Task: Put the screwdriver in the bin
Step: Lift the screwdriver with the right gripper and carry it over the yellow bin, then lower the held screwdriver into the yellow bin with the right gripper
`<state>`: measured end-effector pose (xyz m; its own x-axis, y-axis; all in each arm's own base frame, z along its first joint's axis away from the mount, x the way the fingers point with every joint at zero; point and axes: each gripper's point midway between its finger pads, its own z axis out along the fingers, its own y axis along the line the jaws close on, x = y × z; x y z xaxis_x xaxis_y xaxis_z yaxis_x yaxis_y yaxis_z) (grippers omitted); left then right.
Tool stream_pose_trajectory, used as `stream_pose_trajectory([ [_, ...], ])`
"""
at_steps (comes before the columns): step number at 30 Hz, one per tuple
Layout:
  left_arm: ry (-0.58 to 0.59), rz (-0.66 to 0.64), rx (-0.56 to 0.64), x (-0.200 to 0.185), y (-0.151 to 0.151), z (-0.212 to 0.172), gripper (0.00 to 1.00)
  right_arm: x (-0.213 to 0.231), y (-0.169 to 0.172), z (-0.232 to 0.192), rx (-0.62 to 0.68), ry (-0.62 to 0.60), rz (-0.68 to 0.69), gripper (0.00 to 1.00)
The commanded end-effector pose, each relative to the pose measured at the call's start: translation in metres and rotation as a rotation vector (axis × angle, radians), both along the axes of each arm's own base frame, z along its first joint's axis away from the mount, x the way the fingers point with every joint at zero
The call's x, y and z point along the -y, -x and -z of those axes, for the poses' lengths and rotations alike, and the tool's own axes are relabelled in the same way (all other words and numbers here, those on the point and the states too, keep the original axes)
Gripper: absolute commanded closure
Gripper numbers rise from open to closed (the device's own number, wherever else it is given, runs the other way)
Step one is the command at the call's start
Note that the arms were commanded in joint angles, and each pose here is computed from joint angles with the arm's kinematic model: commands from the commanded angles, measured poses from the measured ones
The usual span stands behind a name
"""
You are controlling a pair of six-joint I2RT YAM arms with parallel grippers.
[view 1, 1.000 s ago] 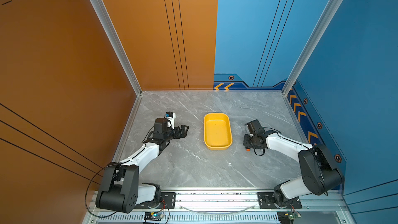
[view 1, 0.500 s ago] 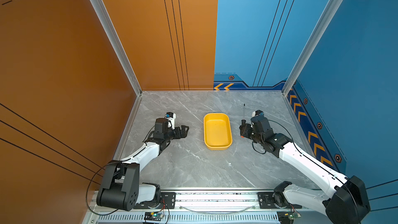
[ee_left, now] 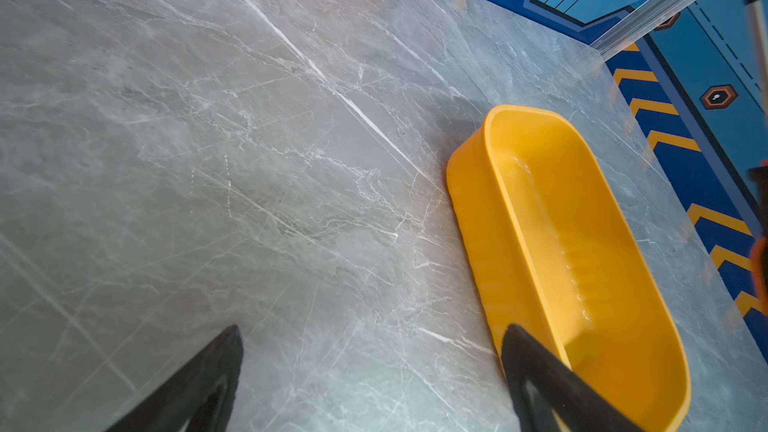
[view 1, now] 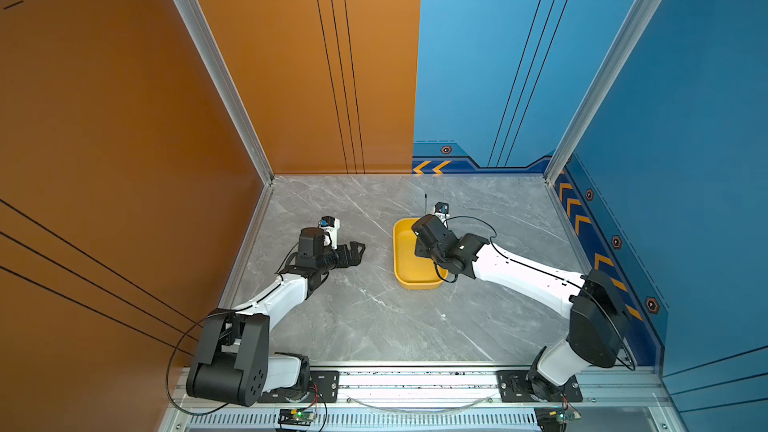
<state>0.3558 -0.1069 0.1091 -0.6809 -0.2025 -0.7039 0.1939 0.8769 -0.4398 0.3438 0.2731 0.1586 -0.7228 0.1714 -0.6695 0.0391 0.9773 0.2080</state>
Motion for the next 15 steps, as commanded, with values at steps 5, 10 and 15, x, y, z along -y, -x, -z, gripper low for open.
stream_pose_trajectory([
  [5, 0.024, -0.002, 0.024, -0.001, -0.002, -0.012, 0.02, 0.002, 0.008, 0.019, -0.08, 0.112, 0.012, 1.0],
  [10, 0.023, 0.0, 0.014, 0.0, -0.002, -0.009, 0.02, 0.0, 0.014, 0.039, -0.138, 0.121, 0.016, 1.0],
  [15, 0.023, -0.001, 0.011, -0.001, -0.002, -0.008, 0.02, -0.003, 0.015, 0.052, -0.172, 0.127, 0.018, 1.0],
])
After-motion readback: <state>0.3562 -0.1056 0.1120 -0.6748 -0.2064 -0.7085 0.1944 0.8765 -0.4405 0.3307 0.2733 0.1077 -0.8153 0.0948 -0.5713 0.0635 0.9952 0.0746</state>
